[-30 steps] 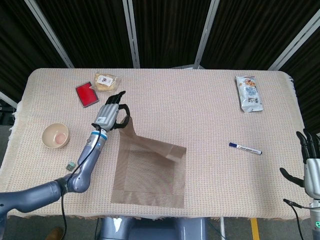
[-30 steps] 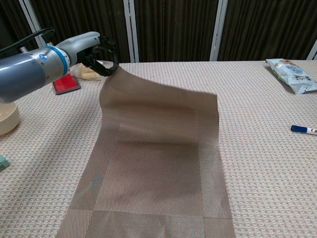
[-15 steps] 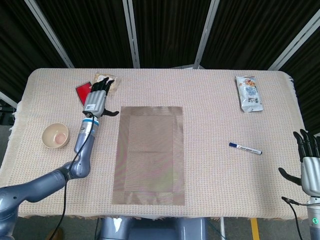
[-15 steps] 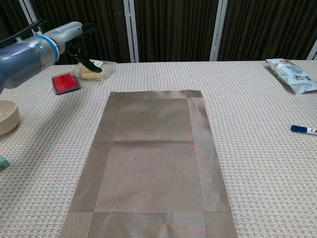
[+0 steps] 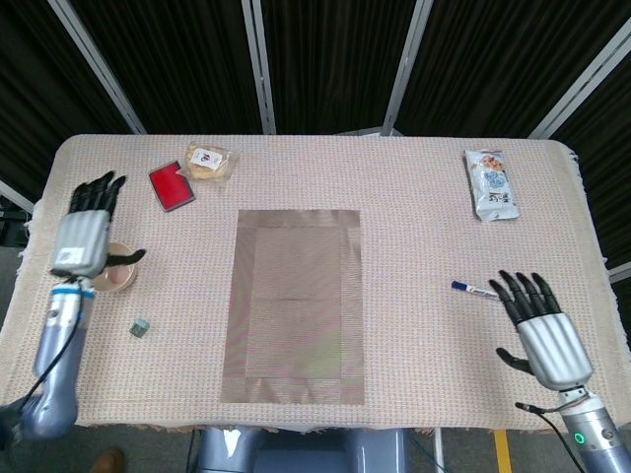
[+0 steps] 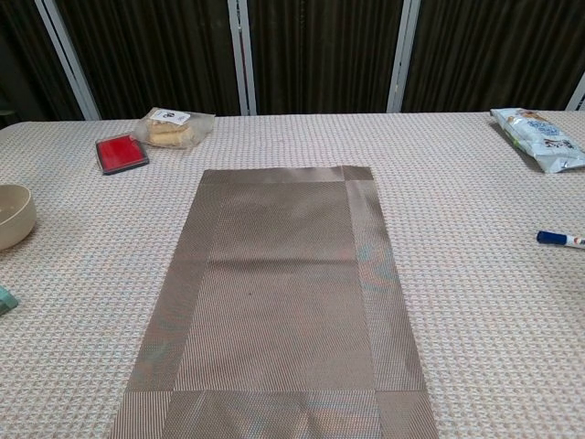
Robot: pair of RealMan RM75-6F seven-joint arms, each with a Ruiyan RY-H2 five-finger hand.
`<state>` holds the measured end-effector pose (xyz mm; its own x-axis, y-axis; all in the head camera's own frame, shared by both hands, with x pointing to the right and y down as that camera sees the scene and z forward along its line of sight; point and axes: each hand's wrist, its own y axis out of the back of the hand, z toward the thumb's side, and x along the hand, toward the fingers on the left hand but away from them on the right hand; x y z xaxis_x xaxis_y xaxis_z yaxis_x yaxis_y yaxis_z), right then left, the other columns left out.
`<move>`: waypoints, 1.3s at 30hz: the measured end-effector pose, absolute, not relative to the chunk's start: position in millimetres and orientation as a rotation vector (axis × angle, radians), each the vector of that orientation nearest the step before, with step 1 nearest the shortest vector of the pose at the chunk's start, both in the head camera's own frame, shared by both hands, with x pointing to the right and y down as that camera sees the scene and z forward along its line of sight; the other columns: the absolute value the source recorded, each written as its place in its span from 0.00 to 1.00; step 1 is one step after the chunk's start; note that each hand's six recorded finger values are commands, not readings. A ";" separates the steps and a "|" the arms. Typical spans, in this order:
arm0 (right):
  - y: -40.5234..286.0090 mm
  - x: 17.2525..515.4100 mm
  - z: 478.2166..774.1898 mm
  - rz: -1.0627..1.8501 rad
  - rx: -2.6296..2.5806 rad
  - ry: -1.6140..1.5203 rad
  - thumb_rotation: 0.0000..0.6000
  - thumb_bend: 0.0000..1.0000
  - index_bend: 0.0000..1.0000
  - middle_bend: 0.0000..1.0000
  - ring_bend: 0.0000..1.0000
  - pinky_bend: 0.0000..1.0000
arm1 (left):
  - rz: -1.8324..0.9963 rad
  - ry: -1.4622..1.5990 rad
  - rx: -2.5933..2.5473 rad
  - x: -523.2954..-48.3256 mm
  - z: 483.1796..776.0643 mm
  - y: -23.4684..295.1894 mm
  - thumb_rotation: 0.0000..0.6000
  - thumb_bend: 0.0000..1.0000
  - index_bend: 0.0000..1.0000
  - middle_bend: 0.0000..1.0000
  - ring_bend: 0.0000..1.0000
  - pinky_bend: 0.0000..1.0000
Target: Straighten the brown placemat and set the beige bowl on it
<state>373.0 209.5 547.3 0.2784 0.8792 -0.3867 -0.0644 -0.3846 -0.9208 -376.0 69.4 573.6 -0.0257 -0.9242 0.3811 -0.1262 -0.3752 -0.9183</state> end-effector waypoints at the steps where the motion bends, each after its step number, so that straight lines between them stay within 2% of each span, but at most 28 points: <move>1: 212.7 362.3 550.6 1.226 -1.640 -0.707 1.00 0.00 0.00 0.00 0.00 0.00 | -1.506 1.122 -1.531 -389.7 565.5 80.8 1.00 0.00 0.00 0.00 0.00 0.00; 6: 230.2 316.3 565.4 1.061 -1.794 -0.462 1.00 0.00 0.00 0.00 0.00 0.00 | -1.591 1.128 -1.406 -434.7 535.9 132.9 1.00 0.00 0.00 0.00 0.00 0.00; 12: 245.3 273.0 578.1 0.874 -1.875 -0.247 1.00 0.00 0.00 0.00 0.00 0.00 | -1.581 1.140 -1.402 -443.8 529.8 161.4 1.00 0.00 0.00 0.00 0.00 0.00; 25: 272.5 212.3 630.2 0.761 -1.890 0.008 1.00 0.00 0.04 0.00 0.00 0.00 | -1.577 1.076 -1.417 -446.4 544.0 176.2 1.00 0.00 0.00 0.00 0.00 0.00; 39: 284.3 167.5 652.8 0.707 -1.868 0.092 1.00 0.00 0.05 0.00 0.00 0.00 | -1.576 1.072 -1.422 -445.0 551.6 175.7 1.00 0.00 0.00 0.00 0.00 0.00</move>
<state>167.5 284.3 652.8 0.8199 0.2609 -0.5096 -0.3825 -0.4126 -0.8267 -445.0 175.7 551.6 -0.1062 -0.9227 0.3706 -0.0060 -0.3722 -0.9282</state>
